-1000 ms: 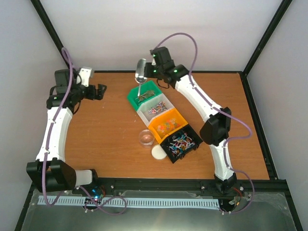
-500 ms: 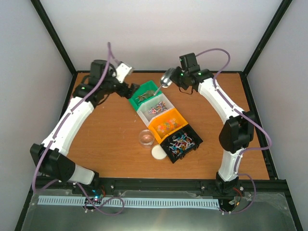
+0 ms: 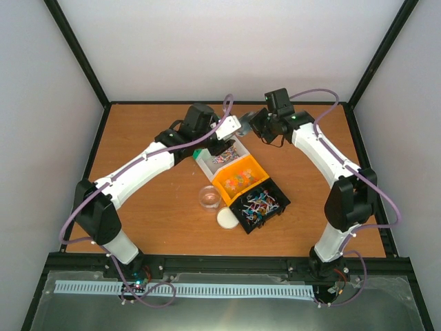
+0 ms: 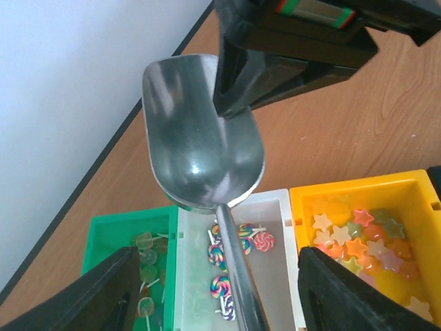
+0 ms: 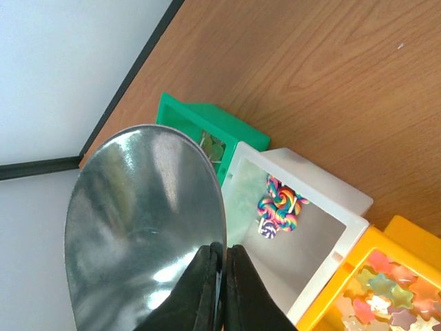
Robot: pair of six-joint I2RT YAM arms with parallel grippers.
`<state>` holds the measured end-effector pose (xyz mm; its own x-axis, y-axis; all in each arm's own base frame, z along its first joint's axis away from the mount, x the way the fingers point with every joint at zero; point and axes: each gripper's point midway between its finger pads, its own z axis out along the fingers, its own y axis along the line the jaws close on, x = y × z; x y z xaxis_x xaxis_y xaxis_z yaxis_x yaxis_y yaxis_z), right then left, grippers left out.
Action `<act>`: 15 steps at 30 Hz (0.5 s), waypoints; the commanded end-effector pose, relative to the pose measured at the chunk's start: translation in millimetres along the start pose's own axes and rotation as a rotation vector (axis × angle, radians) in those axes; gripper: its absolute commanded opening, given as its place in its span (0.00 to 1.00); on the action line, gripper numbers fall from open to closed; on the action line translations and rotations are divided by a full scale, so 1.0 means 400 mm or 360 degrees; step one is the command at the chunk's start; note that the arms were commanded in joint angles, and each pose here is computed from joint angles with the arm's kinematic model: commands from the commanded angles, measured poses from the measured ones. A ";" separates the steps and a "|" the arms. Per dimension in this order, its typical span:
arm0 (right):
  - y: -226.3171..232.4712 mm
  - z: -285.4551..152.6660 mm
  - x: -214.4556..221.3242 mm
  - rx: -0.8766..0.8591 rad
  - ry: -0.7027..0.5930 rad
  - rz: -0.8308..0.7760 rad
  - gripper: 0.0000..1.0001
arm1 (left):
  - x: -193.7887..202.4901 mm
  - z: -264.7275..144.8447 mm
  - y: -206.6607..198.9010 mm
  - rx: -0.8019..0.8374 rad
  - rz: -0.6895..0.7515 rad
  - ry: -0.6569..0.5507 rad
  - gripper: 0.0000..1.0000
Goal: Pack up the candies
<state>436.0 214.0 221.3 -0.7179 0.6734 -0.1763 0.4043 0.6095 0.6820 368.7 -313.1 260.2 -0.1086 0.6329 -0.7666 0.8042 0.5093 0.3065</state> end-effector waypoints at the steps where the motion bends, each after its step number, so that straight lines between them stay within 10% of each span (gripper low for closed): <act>1: 0.032 -0.042 -0.005 -0.0111 -0.0001 0.0057 0.03 | -0.025 0.015 0.020 -0.0073 0.0106 -0.0095 0.61; 15: 0.020 -0.015 0.035 -0.0152 0.0138 0.0114 0.03 | -0.004 0.039 0.026 -0.0120 0.0181 -0.0092 0.38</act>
<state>427.9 222.1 215.4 -0.7318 0.6753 -0.0922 0.4213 0.5546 0.7176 380.1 -314.1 243.2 -0.0341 0.6685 -0.7429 0.7842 0.4787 0.3947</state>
